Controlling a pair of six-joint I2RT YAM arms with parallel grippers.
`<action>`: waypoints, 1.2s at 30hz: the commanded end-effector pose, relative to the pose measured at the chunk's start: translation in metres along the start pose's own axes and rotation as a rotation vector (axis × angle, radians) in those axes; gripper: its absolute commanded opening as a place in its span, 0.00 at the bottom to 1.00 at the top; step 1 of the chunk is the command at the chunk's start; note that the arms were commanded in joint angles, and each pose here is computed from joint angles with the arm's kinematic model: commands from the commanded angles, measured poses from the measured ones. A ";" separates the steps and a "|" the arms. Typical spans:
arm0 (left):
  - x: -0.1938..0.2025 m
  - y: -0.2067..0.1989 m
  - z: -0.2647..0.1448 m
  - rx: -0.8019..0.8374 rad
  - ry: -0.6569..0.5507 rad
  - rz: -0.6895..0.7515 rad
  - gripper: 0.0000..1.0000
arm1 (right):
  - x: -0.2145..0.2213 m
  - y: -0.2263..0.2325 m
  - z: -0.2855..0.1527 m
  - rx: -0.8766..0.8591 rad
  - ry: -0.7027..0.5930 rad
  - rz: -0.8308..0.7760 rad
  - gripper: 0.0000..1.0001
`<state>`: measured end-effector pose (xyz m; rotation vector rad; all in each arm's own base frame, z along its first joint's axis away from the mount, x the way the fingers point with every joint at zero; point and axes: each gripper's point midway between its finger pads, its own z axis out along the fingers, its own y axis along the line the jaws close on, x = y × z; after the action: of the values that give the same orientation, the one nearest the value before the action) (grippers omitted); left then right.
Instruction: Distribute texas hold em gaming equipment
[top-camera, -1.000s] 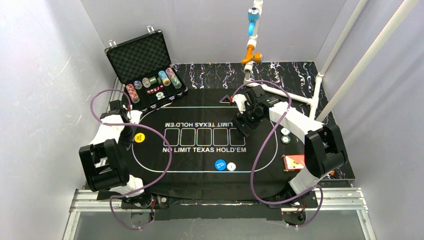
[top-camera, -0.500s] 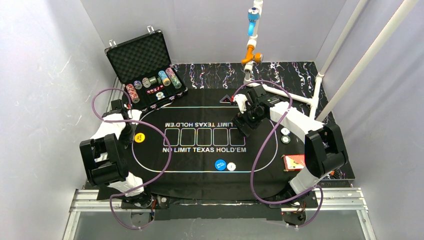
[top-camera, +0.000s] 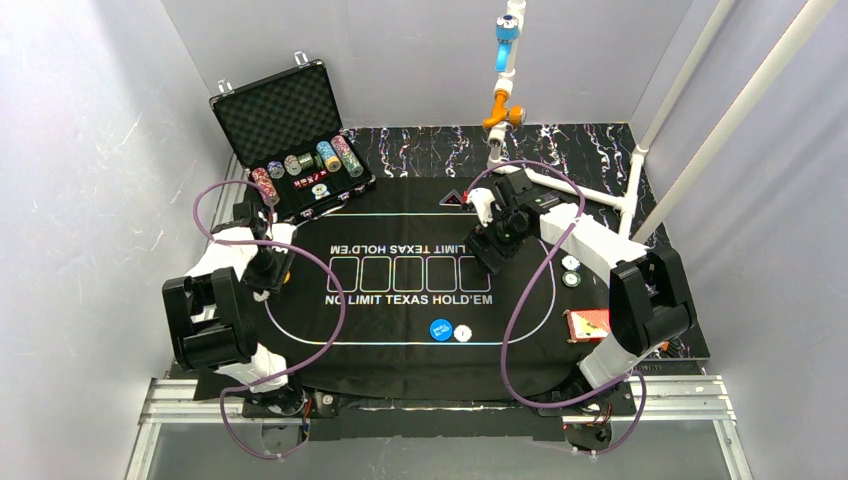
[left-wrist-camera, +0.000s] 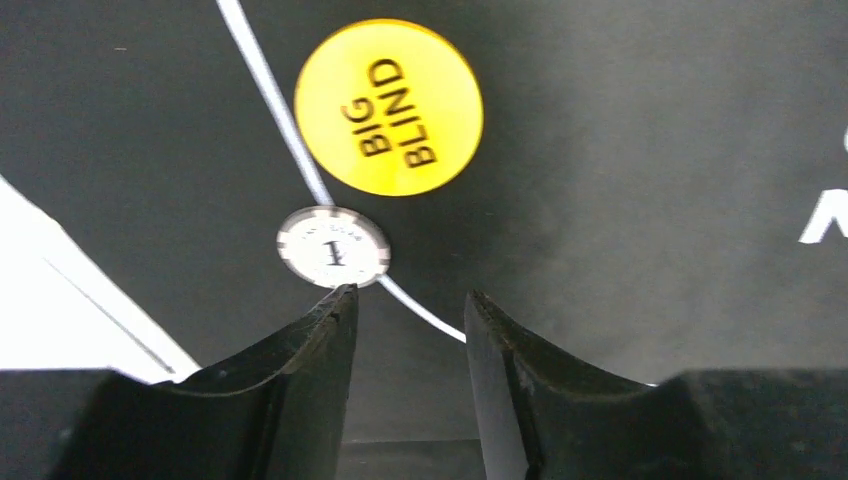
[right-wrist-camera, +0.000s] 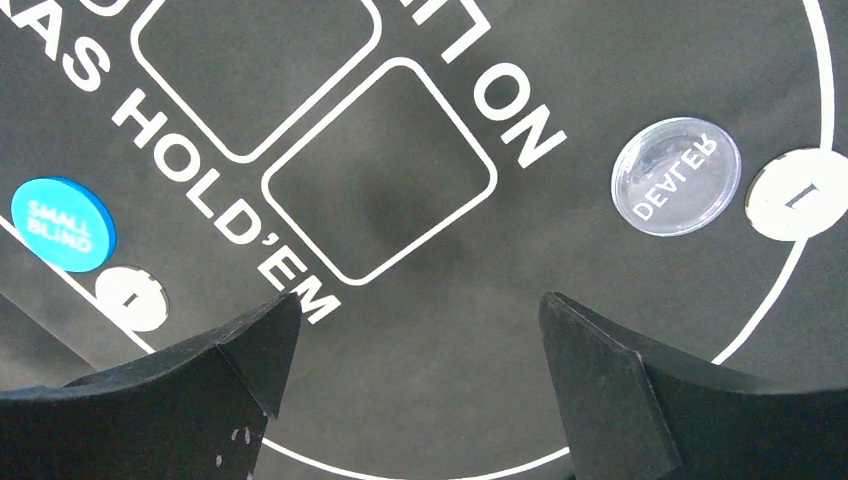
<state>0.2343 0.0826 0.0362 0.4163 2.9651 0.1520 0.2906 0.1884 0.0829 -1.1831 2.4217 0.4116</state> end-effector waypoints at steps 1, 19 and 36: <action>-0.005 -0.027 -0.016 0.140 -0.032 -0.027 0.44 | -0.012 -0.001 -0.009 0.001 -0.049 -0.016 0.98; -0.076 -0.066 -0.124 0.346 -0.481 -0.044 0.98 | 0.007 -0.029 -0.051 0.045 0.011 -0.006 0.98; -0.109 -0.107 -0.147 0.425 -0.717 -0.043 0.98 | 0.116 -0.136 -0.080 0.268 0.206 0.393 0.88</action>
<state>0.2814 -0.0610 0.1791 0.3783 2.2952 -0.5937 0.3063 0.0103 0.0847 -0.7688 2.7615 0.1585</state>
